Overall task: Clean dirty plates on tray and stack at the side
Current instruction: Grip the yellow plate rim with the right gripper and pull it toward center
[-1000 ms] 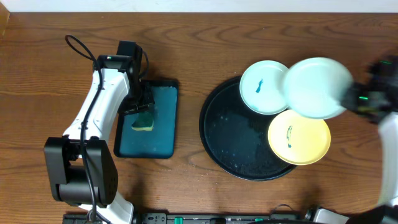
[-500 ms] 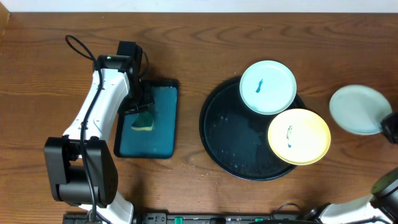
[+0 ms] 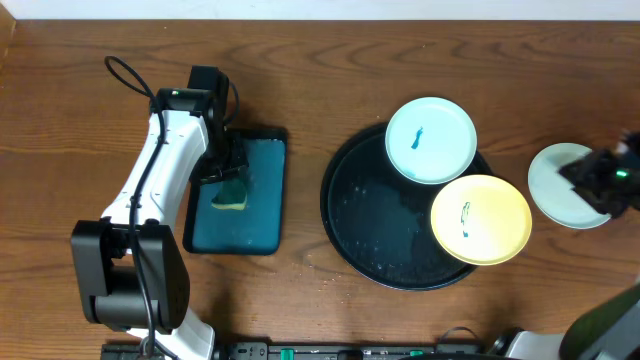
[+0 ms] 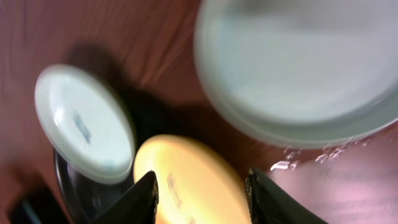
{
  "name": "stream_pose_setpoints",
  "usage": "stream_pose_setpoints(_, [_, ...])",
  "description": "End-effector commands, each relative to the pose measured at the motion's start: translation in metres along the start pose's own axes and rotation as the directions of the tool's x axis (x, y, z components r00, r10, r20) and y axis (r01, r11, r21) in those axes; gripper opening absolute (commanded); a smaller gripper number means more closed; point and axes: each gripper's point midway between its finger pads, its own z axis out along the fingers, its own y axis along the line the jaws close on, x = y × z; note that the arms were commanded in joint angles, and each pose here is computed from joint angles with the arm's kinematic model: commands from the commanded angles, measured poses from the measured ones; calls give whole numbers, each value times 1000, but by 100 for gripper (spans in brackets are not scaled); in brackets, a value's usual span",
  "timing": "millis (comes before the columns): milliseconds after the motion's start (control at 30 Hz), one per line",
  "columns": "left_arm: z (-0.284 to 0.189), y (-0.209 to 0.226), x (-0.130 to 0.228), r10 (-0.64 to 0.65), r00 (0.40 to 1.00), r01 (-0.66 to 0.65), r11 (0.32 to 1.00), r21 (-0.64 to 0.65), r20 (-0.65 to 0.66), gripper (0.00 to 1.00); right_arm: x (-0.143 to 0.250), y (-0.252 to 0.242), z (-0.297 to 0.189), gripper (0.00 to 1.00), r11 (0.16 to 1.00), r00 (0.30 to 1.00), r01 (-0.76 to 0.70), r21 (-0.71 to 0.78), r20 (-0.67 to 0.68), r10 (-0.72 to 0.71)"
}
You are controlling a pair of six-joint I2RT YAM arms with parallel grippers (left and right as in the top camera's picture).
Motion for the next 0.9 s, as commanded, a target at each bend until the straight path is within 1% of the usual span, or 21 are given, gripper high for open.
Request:
stream_pose_setpoints(0, [1,1,1,8,1000,-8,1000,-6,-5,11,12,-19,-7,47,940,994,105,325,-10,-108])
stream_pose_setpoints(33, [1,1,1,8,1000,-8,1000,-6,-5,11,18,-21,-6,48,911,990,137,389,-34,-135])
stream_pose_setpoints(100, [1,1,1,8,1000,-8,1000,-6,-5,11,29,-20,0,52,867,978,209,453,-89,-189])
stream_pose_setpoints(200, [1,1,1,8,1000,-8,1000,-7,-6,11,43,-18,15,55,831,960,279,482,-148,-236])
stream_pose_setpoints(300, [1,2,2,8,1000,-9,1000,-7,-9,11,51,-29,32,54,816,962,271,511,-151,-225])
stream_pose_setpoints(367, [1,2,2,8,1000,-9,1000,-8,-9,11,54,-32,41,50,826,965,262,499,-147,-218])
stream_pose_setpoints(467, [1,1,2,8,1000,-8,1000,-7,-8,11,63,-23,55,41,872,965,256,417,-157,-208])
stream_pose_setpoints(500, [1,1,2,8,1000,-8,1000,-7,-8,11,66,-23,58,41,878,968,246,411,-157,-198])
stream_pose_setpoints(567, [1,1,2,8,1000,-9,1000,-7,-9,12,71,-28,62,38,878,969,238,414,-163,-185])
stream_pose_setpoints(633, [1,1,2,8,1000,-8,1000,-7,-8,11,77,-32,65,29,877,968,238,418,-176,-179])
stream_pose_setpoints(700, [1,1,2,8,1000,-9,1000,-7,-8,12,82,-36,70,23,877,968,233,421,-182,-170])
stream_pose_setpoints(800, [1,2,2,8,1000,-9,1000,-7,-9,11,91,-43,73,22,875,970,217,432,-198,-143])
stream_pose_setpoints(833, [1,2,2,8,1000,-9,1000,-7,-9,11,94,-45,74,21,873,969,218,435,-203,-141])
stream_pose_setpoints(867, [1,2,2,8,1000,-9,1000,-8,-9,11,95,-46,75,16,872,968,219,437,-207,-140])
